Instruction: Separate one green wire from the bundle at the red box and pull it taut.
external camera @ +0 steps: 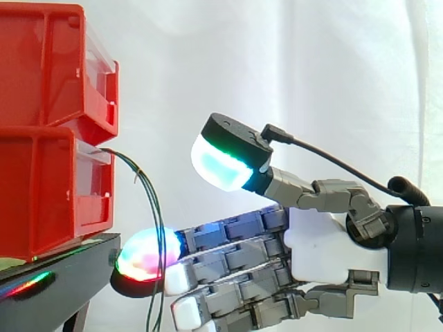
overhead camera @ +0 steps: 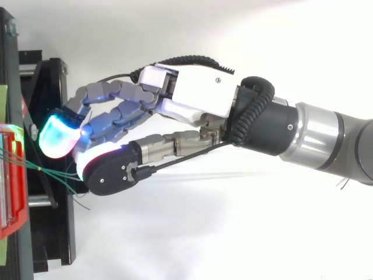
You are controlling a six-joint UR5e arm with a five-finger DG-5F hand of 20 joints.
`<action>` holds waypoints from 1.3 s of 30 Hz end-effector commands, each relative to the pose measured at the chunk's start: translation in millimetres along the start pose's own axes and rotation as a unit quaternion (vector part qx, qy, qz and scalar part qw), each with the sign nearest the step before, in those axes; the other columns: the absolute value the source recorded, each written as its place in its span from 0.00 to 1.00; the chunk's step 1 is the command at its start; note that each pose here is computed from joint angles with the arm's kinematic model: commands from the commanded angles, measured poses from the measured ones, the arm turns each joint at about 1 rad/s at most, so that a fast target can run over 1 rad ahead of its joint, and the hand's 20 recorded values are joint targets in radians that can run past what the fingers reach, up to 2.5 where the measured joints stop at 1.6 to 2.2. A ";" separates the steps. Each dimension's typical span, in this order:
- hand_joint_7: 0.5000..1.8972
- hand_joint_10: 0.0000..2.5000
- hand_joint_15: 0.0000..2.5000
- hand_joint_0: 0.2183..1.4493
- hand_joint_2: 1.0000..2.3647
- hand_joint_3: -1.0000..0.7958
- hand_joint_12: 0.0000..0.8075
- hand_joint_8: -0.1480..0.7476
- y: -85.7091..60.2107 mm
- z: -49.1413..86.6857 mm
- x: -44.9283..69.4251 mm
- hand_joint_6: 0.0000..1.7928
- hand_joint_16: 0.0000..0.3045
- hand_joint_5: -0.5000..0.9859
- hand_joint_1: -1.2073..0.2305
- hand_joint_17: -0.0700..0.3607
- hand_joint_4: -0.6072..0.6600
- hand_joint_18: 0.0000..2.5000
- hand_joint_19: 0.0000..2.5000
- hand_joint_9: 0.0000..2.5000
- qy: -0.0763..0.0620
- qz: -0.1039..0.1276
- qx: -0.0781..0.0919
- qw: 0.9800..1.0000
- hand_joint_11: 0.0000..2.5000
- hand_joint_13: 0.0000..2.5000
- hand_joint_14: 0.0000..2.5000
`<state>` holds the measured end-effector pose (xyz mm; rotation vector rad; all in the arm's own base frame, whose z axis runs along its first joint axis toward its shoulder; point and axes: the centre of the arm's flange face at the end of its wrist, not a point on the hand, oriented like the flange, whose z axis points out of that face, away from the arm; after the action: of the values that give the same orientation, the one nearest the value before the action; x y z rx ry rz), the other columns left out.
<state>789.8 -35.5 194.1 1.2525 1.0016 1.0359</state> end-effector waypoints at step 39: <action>0.23 0.00 0.12 0.21 0.00 0.28 0.50 0.53 -26.3 2.6 10.4 0.28 0.18 0.23 0.46 0.45 0.67 0.25 0.13 0.34 -0.012 0.006 -0.013 1.000 0.11 0.29 0.00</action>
<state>795.8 -27.6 168.8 1.2515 0.9615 1.0387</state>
